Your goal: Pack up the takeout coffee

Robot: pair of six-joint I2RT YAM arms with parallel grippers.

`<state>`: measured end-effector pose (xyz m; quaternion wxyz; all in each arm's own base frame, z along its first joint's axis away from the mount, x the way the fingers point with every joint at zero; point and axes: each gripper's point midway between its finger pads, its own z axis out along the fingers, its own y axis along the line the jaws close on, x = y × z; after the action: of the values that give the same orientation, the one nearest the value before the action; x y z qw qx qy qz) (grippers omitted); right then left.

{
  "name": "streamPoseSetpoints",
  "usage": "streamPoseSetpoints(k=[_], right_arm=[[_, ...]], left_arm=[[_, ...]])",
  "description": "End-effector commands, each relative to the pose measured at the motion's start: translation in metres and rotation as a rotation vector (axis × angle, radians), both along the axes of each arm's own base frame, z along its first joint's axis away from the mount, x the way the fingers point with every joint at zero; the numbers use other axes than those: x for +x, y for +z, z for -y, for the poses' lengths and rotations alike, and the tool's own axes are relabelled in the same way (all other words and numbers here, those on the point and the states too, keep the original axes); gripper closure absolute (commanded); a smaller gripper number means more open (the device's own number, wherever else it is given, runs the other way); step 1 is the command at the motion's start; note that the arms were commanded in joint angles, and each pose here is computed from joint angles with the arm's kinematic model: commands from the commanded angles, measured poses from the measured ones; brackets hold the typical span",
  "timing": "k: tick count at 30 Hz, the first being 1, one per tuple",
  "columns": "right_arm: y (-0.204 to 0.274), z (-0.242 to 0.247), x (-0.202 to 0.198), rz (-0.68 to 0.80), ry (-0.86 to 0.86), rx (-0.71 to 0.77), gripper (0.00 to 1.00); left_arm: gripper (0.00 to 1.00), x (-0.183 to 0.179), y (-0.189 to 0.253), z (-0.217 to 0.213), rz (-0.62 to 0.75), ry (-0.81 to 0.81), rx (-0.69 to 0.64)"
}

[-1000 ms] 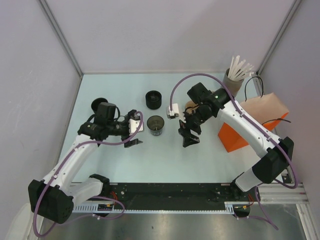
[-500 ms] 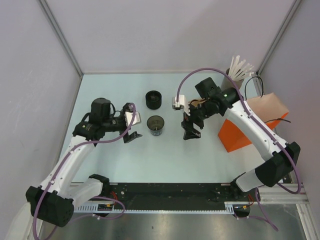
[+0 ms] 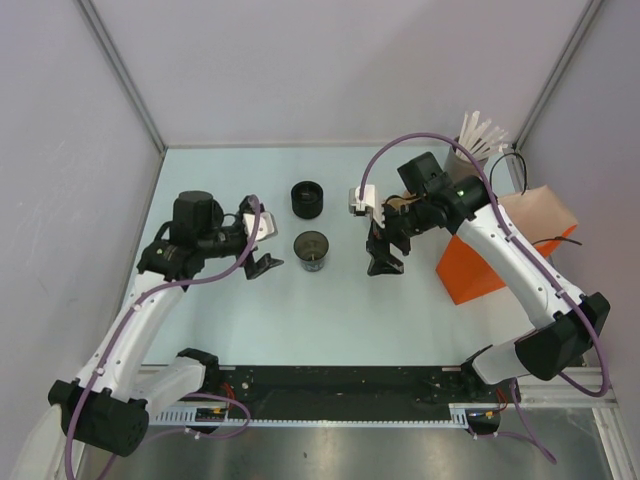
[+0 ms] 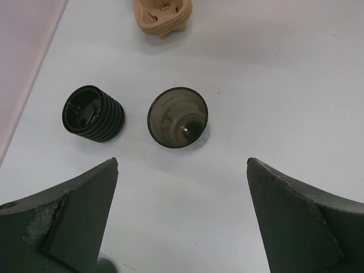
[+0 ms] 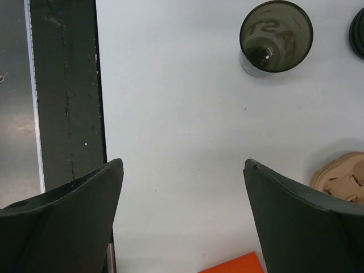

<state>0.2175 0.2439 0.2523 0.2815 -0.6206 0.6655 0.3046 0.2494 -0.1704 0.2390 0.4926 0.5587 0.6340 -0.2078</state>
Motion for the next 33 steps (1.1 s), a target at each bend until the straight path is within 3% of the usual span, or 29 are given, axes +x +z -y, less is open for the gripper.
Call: streamPoseSetpoints(k=[1, 33], right_arm=[[0.013, 0.000, 0.001, 0.042, -0.008, 0.035, 0.09], [0.018, -0.001, 0.011, 0.066, -0.054, 0.058, 0.05]], left_arm=[[0.00, -0.004, 0.030, 0.003, 0.043, -0.014, -0.055], [0.00, 0.004, 0.049, 0.002, 0.040, 0.057, -0.106]])
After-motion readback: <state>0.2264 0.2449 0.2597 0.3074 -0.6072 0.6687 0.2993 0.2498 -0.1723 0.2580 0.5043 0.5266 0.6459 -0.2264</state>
